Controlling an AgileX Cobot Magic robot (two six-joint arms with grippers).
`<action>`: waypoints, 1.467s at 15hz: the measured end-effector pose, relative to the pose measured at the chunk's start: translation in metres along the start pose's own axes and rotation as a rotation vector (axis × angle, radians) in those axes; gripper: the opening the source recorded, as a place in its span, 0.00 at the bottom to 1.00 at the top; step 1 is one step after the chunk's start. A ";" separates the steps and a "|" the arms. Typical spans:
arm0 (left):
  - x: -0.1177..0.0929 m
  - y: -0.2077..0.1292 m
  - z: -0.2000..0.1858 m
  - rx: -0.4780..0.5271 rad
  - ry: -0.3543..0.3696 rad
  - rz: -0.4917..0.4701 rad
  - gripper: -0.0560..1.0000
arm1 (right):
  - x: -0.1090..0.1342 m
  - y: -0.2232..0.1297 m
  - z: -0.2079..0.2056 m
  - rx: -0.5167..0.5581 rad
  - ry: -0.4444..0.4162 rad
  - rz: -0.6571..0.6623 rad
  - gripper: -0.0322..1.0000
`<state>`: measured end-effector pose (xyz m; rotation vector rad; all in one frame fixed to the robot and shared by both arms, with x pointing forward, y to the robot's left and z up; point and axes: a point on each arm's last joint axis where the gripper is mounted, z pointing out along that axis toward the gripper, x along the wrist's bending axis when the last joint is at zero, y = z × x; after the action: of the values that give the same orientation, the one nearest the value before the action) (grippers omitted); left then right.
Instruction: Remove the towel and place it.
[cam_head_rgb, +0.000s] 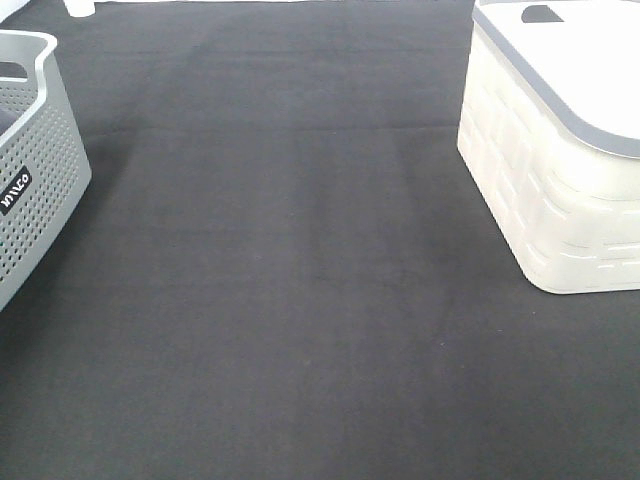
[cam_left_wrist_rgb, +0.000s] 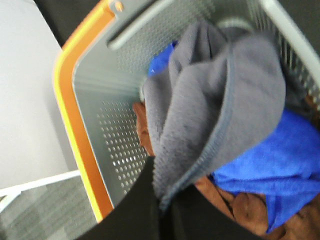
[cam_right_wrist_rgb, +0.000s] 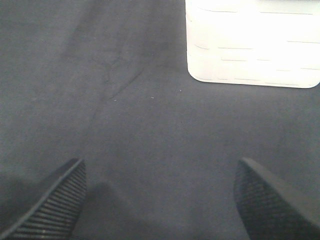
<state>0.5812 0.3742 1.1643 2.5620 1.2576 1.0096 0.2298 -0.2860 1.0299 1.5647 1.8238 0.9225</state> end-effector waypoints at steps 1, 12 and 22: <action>0.000 0.001 -0.014 -0.038 0.018 -0.013 0.05 | 0.000 0.000 0.000 0.000 0.000 0.000 0.78; -0.014 0.031 -0.134 -0.548 0.222 0.030 0.05 | 0.000 0.000 0.000 0.000 0.003 0.001 0.78; -0.094 0.127 -0.192 -0.972 0.117 0.336 0.05 | 0.024 0.018 0.000 -0.098 0.286 0.041 0.77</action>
<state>0.5077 0.1877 1.3117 1.9428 0.1878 1.3839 0.2371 -0.2608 1.0445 1.4748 1.9093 1.2915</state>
